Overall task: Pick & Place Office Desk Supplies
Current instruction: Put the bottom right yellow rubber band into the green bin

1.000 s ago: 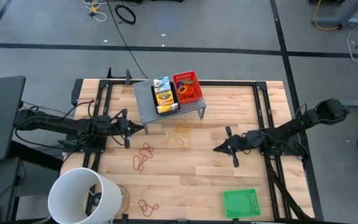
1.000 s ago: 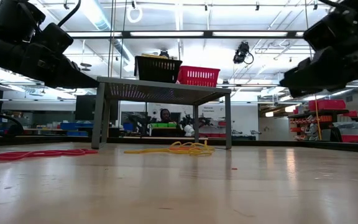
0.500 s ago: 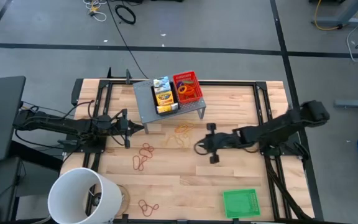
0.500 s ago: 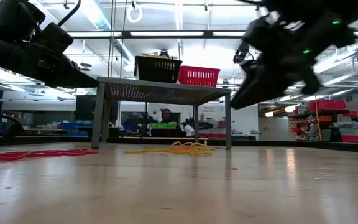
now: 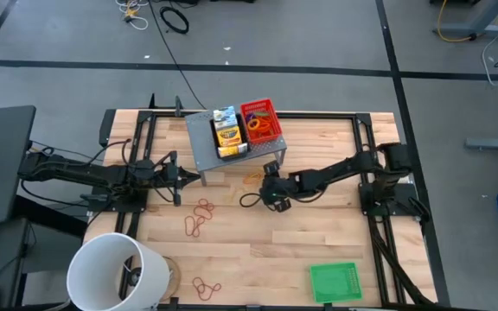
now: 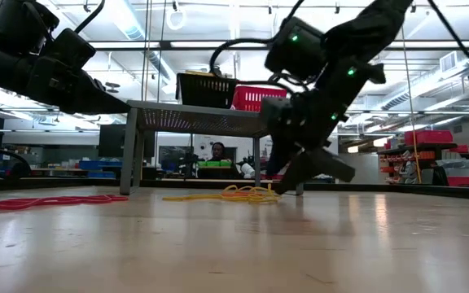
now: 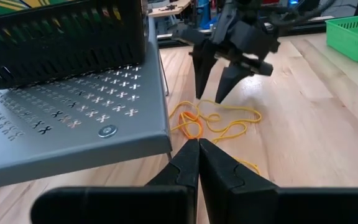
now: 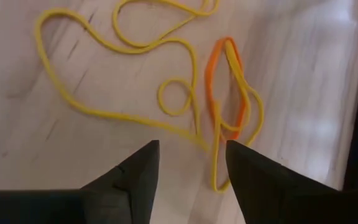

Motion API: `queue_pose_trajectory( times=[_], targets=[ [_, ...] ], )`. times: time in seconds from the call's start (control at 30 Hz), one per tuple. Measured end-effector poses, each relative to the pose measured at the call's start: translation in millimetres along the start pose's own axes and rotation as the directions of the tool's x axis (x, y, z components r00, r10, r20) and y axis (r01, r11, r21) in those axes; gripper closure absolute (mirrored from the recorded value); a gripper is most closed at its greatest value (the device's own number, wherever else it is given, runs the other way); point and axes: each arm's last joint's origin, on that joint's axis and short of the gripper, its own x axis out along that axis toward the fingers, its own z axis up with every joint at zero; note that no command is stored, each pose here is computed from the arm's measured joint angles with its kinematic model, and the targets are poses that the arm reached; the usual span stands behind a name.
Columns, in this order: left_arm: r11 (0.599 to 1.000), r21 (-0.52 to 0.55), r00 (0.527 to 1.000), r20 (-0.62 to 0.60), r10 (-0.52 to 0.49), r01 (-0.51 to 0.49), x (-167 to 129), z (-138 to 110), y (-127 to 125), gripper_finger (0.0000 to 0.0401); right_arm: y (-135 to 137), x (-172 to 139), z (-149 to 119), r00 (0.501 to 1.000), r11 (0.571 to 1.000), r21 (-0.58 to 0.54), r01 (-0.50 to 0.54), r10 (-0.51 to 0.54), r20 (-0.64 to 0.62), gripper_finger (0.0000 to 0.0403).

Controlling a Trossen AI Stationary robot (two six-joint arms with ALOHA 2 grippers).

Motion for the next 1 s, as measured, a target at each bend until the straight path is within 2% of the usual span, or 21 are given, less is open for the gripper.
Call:
queue_pose_trajectory(
  times=[0.17, 0.27, 0.37, 0.47, 0.5, 0.77, 0.87, 1.0],
  targets=[
    [1.0, -0.001, 1.0, 0.004, 0.0, 0.0, 0, 0, 0, 0.0387, -5, 9, 3, 1.0, 0.999, -0.047, 0.001, -0.002, -0.012, 0.0228],
    [1.0, -0.002, 1.0, 0.006, 0.001, -0.001, 0, 1, 0, 0.0387, -5, 10, 3, 1.0, 0.997, -0.076, 0.003, -0.004, -0.01, 0.0253],
    [1.0, -0.002, 1.0, 0.007, 0.001, -0.001, 0, 1, 0, 0.0387, -3, 10, 4, 1.0, 0.997, -0.08, -0.006, 0.006, -0.003, 0.0305],
    [1.0, 0.002, 1.0, 0.012, 0.001, -0.002, 0, 1, 0, 0.0387, -2, 9, 5, 0.999, 0.995, -0.094, -0.039, 0.04, 0.019, 0.0378],
    [1.0, 0.002, 1.0, 0.012, 0.001, -0.001, 0, 1, 0, 0.0387, -1, 9, 5, 0.999, 0.994, -0.1, -0.043, 0.046, 0.02, 0.0389],
    [1.0, 0.002, 1.0, 0.011, 0.001, -0.001, 0, 1, 0, 0.0387, 14, -5, 16, 1.0, 0.989, -0.148, 0.028, -0.027, 0.008, 0.0401],
    [1.0, 0.003, 1.0, 0.011, 0.001, -0.001, 0, 1, 0, 0.0387, 22, -21, 22, 0.999, 0.989, -0.149, 0.027, -0.024, 0.022, 0.0401],
    [1.0, 0.002, 1.0, 0.014, 0.002, -0.002, 0, 1, 0, 0.0387, 30, -55, 28, 0.998, 0.995, -0.097, 0.012, -0.006, 0.062, 0.0401]
  ],
)
